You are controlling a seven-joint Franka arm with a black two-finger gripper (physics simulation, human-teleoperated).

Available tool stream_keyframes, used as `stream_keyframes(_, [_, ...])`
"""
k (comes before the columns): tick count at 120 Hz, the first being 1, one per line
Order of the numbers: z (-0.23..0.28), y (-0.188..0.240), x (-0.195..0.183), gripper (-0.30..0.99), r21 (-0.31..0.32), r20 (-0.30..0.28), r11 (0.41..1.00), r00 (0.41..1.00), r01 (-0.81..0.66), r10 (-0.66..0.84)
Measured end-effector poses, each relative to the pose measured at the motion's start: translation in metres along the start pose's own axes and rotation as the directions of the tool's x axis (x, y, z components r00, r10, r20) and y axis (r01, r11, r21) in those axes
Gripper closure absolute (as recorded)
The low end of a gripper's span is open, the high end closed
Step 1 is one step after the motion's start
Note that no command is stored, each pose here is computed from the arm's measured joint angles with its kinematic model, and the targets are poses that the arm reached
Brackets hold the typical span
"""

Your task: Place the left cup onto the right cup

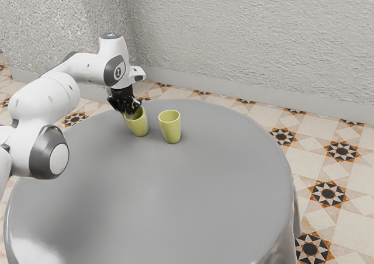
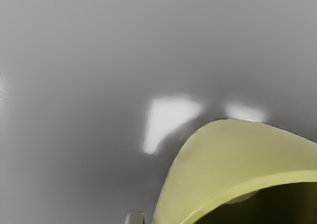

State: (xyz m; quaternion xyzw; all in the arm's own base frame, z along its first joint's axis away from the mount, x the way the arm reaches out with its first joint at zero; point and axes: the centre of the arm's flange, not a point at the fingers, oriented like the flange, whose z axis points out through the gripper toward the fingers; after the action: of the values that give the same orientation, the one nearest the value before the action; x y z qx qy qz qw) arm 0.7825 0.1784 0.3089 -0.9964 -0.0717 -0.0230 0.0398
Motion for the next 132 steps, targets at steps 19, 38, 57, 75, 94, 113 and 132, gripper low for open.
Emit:
stream_keyframes(19, [-0.001,0.001,0.000,0.76,0.001,-0.002,1.000,1.000,0.006,-0.006])
stream_keyframes(38, [-0.004,0.001,-0.001,0.77,0.008,0.000,1.000,1.000,0.012,-0.012])
stream_keyframes(57, [-0.011,0.001,-0.001,0.78,0.011,0.000,1.000,1.000,0.017,-0.017])
stream_keyframes(75, [-0.018,0.000,-0.002,0.78,0.012,-0.004,1.000,1.000,0.022,-0.022])
stream_keyframes(94, [-0.039,-0.001,-0.002,0.78,0.011,-0.022,1.000,0.999,0.027,-0.027])
stream_keyframes(113, [-0.071,0.001,-0.004,0.78,0.003,-0.050,1.000,0.998,0.030,-0.029])
stream_keyframes(132, [-0.095,0.011,-0.007,0.78,-0.005,-0.067,1.000,0.998,0.021,-0.021])
